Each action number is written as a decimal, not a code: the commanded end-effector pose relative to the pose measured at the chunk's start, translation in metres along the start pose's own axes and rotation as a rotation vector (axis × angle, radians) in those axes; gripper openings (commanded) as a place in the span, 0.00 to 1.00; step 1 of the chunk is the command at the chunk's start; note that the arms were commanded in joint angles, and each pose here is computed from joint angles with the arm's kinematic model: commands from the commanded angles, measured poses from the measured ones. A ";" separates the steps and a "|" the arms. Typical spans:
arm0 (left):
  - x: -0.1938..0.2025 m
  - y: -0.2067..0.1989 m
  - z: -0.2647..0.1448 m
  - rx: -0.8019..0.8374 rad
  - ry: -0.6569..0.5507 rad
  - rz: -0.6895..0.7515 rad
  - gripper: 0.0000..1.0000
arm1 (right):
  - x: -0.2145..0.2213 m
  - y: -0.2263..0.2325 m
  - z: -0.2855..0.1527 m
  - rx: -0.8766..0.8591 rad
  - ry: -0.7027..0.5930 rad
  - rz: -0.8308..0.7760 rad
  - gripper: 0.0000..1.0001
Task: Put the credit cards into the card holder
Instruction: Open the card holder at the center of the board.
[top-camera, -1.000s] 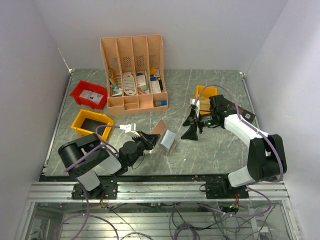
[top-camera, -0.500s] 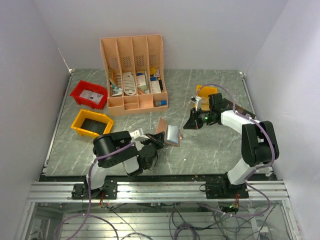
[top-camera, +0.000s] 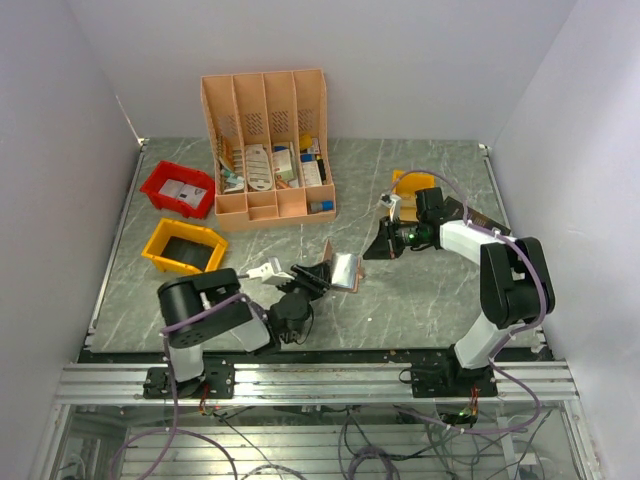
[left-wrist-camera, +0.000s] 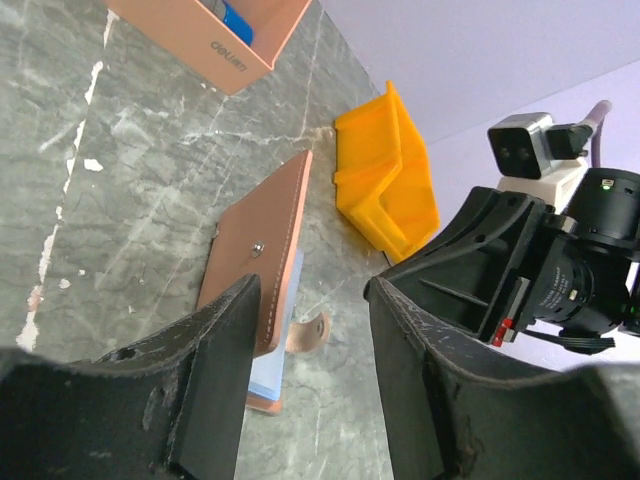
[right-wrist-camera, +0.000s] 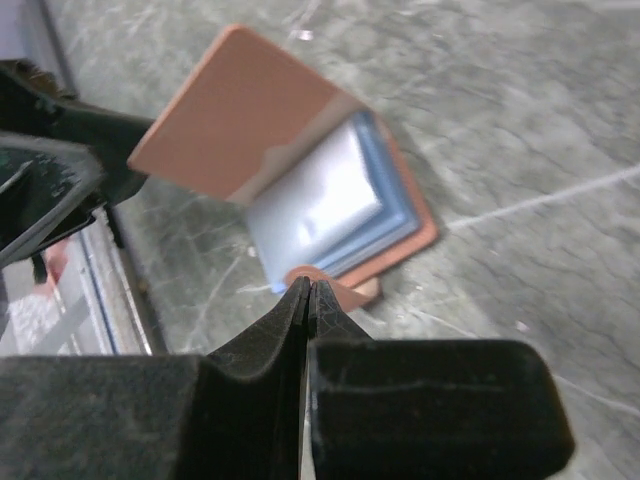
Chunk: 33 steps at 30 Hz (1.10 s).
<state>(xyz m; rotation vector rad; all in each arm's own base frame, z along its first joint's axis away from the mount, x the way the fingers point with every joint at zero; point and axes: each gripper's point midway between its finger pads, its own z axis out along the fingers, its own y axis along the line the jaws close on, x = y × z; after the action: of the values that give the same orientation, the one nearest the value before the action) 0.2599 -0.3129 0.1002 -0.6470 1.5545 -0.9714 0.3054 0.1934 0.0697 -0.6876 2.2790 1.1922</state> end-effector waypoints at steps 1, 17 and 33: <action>-0.013 0.022 -0.011 -0.104 0.001 0.157 0.59 | -0.012 0.044 -0.010 -0.207 -0.038 -0.155 0.00; 0.007 -0.066 -0.044 0.176 0.627 0.581 0.62 | 0.018 0.045 0.031 -0.122 0.183 -0.227 0.00; 0.048 0.022 0.017 -0.115 0.846 0.725 0.48 | 0.035 0.006 0.037 0.054 0.294 -0.169 0.00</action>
<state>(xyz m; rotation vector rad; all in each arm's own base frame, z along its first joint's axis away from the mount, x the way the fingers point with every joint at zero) 0.2654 -0.3635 0.0686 0.3242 2.2975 -0.6487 0.2751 0.2242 0.0392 -1.0817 2.3699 1.0750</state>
